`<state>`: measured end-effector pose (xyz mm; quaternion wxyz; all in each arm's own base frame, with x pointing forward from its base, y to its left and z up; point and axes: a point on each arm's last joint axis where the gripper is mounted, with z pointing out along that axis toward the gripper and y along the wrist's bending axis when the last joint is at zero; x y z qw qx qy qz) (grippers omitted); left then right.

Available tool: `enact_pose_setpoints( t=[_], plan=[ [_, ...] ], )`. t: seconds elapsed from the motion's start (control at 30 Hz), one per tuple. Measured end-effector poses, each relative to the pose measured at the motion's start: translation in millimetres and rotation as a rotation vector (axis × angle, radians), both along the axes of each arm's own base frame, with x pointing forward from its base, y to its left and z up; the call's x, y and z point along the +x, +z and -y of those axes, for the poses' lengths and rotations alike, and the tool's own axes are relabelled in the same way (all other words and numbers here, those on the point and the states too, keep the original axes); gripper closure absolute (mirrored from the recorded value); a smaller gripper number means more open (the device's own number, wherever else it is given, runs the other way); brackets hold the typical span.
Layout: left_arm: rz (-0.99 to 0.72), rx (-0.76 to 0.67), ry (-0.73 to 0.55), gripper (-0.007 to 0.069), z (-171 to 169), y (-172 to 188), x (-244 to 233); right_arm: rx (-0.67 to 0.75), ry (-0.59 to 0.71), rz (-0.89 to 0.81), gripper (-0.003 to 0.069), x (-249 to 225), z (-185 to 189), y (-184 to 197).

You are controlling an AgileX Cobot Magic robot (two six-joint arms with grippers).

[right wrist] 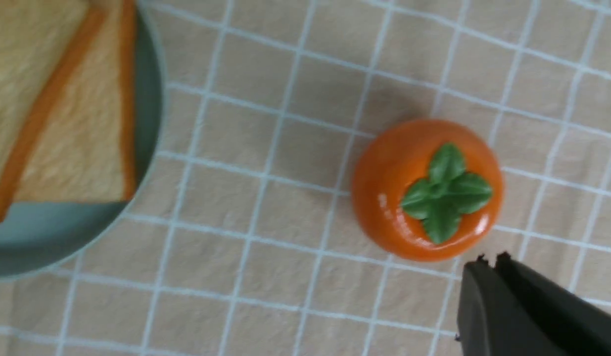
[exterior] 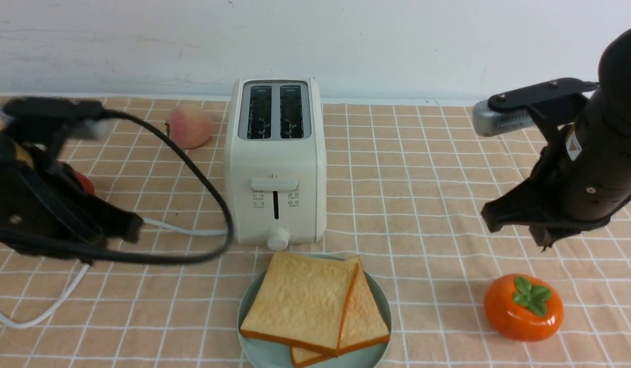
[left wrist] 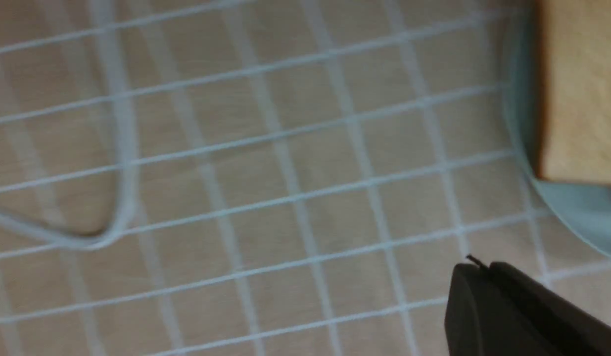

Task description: Take toasted bread from bread machine on light coffee tablecloth place on plate.

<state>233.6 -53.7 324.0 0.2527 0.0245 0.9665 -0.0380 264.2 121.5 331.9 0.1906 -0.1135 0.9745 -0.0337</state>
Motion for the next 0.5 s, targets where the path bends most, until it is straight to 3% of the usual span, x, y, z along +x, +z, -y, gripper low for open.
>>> enact_pose_setpoints(
  t=[0.13, 0.23, 0.37, 0.5],
  plan=[
    [0.192, -0.025, 0.092, 0.0639, -16, 42, -38, 0.016, -0.138, 0.207, 0.0678, -3, 15, 26],
    [0.318, -0.081, 0.11, 0.0639, -23, 52, -70, 0.081, -0.186, 0.38, 0.0678, -17, 28, 48],
    [0.46, -0.156, 0.135, 0.0639, -33, 46, -113, 0.161, -0.225, 0.609, 0.0678, -55, 54, 62],
    [0.498, -0.184, 0.139, 0.0639, -38, 28, -138, 0.202, -0.236, 0.74, 0.0678, -89, 75, 45]
  ],
)
